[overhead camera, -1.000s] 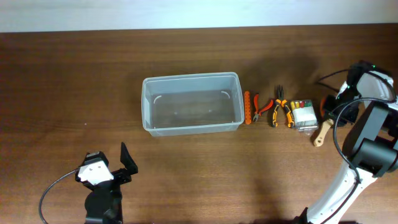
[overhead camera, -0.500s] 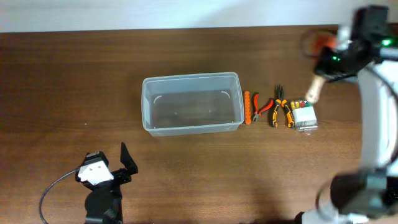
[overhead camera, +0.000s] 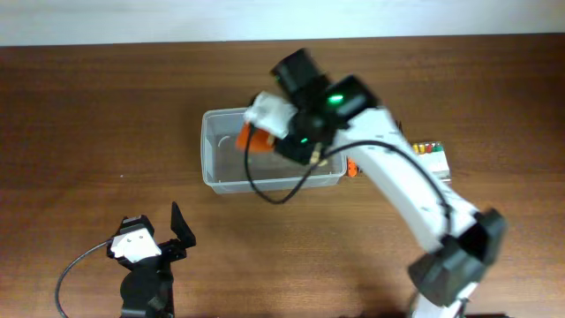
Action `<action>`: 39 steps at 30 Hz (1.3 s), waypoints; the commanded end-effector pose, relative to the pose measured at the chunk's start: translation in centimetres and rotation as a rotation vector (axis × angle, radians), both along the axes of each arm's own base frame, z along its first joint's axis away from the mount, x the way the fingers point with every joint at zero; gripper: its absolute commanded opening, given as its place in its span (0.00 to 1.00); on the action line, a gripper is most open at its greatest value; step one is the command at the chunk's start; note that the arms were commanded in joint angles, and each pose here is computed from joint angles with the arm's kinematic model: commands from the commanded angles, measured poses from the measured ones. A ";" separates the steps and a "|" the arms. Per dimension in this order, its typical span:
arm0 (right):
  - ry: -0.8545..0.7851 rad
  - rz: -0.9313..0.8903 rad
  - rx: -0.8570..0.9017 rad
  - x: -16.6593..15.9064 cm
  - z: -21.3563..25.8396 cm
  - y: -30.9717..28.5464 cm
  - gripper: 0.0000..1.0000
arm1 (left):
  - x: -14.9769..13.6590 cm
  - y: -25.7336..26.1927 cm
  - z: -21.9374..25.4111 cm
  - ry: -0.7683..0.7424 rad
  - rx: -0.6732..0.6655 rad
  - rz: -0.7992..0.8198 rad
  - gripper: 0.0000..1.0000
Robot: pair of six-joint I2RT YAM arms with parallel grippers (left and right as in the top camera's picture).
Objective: Pack container
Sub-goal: 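Carry the scraper into the container and open the right gripper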
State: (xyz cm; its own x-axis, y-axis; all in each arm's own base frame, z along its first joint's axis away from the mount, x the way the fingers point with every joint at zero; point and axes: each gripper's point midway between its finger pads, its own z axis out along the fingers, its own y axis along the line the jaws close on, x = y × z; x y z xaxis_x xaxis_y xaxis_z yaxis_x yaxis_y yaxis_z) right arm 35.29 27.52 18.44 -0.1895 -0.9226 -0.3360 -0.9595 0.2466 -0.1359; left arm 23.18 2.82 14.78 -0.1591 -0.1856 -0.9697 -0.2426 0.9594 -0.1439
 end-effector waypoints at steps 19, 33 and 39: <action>-0.075 0.229 -0.215 8.0 -11.1 -3.2 0.07 | 0.0 0.0 -0.1 0.002 0.009 -0.002 0.99; -0.385 -0.232 -0.201 12.0 4.4 -5.7 0.98 | 0.0 0.0 -0.1 0.002 0.009 -0.002 0.99; -0.384 -0.752 0.127 9.4 15.6 -10.9 0.99 | 0.0 0.0 -0.1 0.002 0.009 -0.003 0.99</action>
State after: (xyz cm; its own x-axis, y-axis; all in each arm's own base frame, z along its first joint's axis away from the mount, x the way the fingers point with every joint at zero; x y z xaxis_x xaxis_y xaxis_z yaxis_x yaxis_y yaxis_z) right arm 45.79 20.72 25.70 -0.3969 -0.8612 -0.3176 -0.7283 0.5060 -0.4621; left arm 23.18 2.82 14.78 -0.1591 -0.1856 -0.9697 -0.2426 0.9594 -0.1439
